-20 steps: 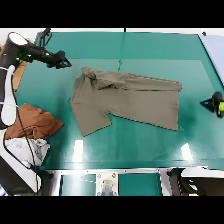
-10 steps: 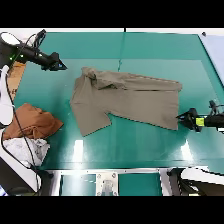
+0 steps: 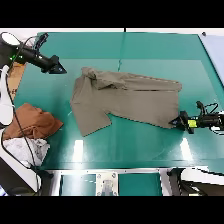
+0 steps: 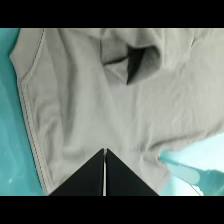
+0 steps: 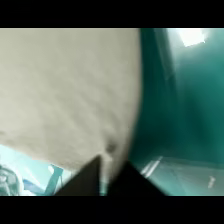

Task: Fold the shirts.

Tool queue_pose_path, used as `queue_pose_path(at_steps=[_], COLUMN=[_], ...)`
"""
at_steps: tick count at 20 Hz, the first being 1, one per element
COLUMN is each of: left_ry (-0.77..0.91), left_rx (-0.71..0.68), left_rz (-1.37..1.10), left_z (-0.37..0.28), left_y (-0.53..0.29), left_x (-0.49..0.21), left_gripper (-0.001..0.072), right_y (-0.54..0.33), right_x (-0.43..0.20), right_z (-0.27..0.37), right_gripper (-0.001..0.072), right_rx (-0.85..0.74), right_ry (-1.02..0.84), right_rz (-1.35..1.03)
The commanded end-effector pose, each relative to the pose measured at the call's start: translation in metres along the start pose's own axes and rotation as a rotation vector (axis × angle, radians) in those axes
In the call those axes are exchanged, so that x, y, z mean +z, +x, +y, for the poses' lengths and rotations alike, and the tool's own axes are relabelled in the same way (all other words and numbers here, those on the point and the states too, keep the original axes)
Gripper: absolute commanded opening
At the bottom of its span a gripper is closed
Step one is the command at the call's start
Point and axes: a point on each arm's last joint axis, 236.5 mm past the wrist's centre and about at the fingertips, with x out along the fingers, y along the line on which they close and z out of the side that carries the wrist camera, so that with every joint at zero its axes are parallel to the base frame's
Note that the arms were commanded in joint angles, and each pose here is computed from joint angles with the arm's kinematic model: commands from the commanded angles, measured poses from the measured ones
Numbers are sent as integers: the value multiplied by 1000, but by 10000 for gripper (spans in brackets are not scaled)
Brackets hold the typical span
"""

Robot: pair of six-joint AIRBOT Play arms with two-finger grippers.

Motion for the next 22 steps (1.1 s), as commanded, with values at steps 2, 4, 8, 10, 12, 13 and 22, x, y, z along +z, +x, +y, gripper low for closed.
queue_pose_path(at_steps=[2,4,8,10,12,13,22], left_ry=[-67,-84,-100,-138,-200,-226,-438], left_rx=[-1,24,84,91,104,117,118], left_rz=[101,158,124,111,118,117,16], left_z=[3,3,-5,-11,-11,-8,-6], left_y=[3,2,-3,11,40,58,158], left_x=[-25,-41,-58,-77,-106,-123,-180], left_gripper=[26,26,25,26,27,28,549], right_y=[-11,-45,-115,-109,-97,-91,-82], right_x=[20,55,102,101,102,102,102], right_z=[3,-2,-17,-20,-23,-24,-21], right_gripper=[14,13,13,13,13,13,13], right_rx=[-15,-47,-51,-52,-48,-42,-31], right_ry=[-26,-32,18,10,19,25,28], right_rz=[-64,-167,-355,-342,-318,-303,-279])
